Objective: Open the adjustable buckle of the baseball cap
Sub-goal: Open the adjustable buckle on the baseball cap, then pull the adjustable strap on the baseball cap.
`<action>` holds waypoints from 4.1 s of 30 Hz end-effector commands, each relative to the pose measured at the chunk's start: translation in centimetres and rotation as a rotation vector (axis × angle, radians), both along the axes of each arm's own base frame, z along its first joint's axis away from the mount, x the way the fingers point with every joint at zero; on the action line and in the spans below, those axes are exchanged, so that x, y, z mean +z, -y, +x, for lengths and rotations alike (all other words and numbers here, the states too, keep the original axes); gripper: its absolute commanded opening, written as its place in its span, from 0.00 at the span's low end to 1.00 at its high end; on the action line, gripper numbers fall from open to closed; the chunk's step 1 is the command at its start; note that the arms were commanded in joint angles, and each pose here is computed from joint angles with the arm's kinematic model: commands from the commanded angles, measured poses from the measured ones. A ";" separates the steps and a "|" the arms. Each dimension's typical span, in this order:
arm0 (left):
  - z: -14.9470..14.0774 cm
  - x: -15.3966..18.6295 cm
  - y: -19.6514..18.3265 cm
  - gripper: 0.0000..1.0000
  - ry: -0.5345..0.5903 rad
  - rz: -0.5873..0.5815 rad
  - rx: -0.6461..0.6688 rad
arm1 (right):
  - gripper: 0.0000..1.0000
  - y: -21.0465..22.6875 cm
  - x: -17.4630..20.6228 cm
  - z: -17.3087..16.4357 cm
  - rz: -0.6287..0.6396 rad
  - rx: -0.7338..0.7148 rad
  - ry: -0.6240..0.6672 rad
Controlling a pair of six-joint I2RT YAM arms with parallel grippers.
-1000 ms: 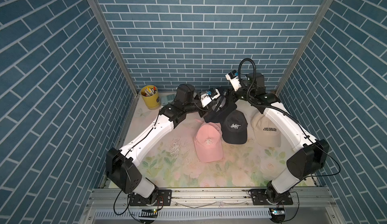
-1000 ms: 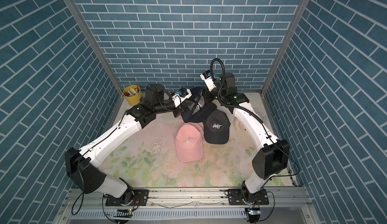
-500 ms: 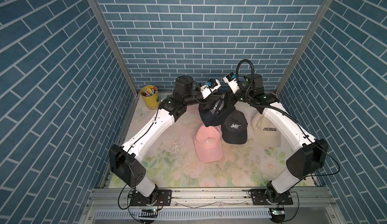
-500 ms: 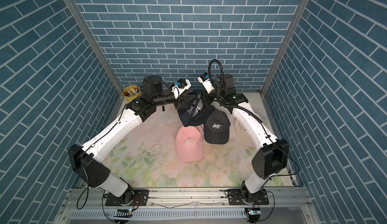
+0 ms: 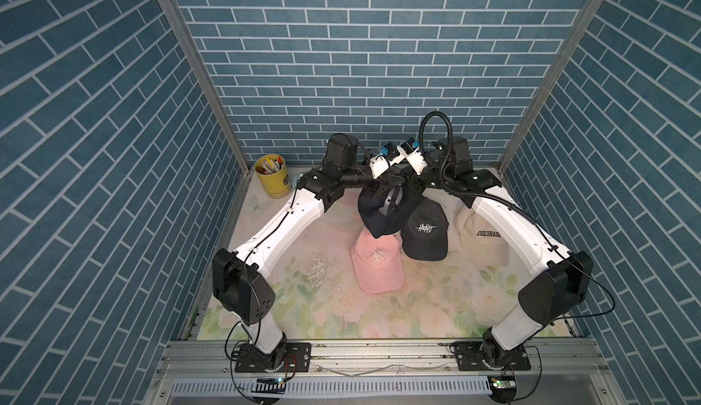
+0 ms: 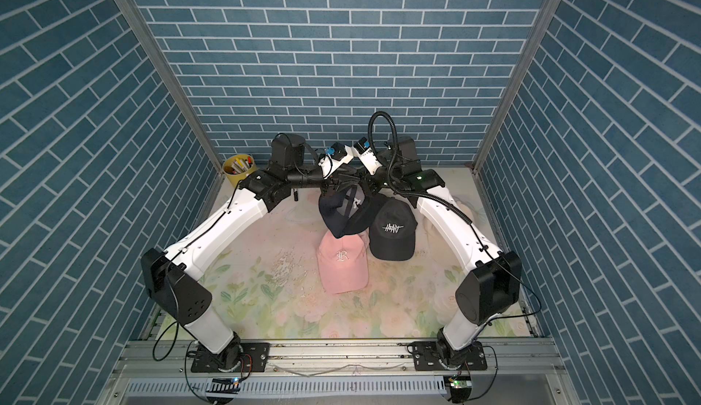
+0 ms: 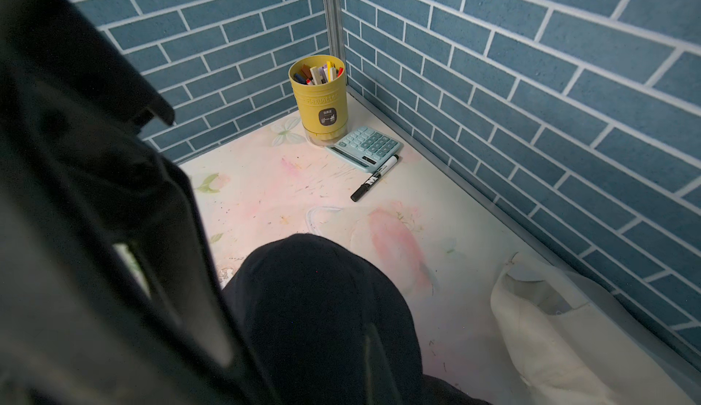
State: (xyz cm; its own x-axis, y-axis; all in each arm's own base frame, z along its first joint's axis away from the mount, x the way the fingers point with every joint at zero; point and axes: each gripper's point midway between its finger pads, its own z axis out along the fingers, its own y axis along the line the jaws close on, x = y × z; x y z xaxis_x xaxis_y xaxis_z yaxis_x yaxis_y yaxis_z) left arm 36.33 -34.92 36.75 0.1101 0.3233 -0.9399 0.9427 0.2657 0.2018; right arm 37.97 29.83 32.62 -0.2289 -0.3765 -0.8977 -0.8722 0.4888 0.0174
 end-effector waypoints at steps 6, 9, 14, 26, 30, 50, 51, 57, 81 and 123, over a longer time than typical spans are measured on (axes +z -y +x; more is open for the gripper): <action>-0.2 0.0 -0.1 0.22 -0.022 -0.008 -0.010 | 0.00 0.3 2.5 -0.3 0.007 0.012 0.087; -0.4 0.0 -0.1 0.21 -0.027 -0.009 -0.016 | 0.00 0.2 2.7 -0.1 0.021 0.002 0.082; -0.6 -0.1 0.0 0.21 -0.033 -0.017 -0.023 | 0.00 0.1 3.1 0.2 0.035 -0.007 0.067; 0.4 -0.4 -0.1 0.19 -0.004 -0.010 0.028 | 0.00 -0.4 3.3 0.2 0.057 0.007 0.046; 0.7 0.1 0.0 0.19 0.016 -0.023 0.032 | 0.00 -0.4 2.9 0.3 0.043 0.002 0.040; -0.7 -0.1 0.2 0.00 0.036 0.000 0.013 | 0.00 1.2 2.8 3.1 0.052 -0.125 -0.025; -0.8 -0.2 0.1 0.00 0.040 0.000 0.021 | 0.00 1.5 2.8 3.4 0.063 -0.136 -0.037; -1.8 -0.3 0.0 0.00 0.059 -0.020 0.039 | 0.00 2.0 2.7 4.2 0.084 -0.165 -0.069; -0.1 1.1 -2.8 0.61 0.122 -0.155 0.289 | 0.00 3.7 4.2 6.2 0.193 -0.286 -0.164; 5.7 1.4 -1.8 0.00 0.323 -0.362 0.748 | 0.00 1.4 7.8 6.2 0.449 -0.450 -0.391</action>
State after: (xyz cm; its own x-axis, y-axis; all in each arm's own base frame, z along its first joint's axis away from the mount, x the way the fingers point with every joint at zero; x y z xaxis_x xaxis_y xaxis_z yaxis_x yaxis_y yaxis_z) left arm 43.56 -33.57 36.49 0.2306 0.1455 -0.9621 0.3778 0.8978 0.2263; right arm 44.75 28.54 37.39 -0.6553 0.1523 -0.7399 -0.4423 0.7166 0.5393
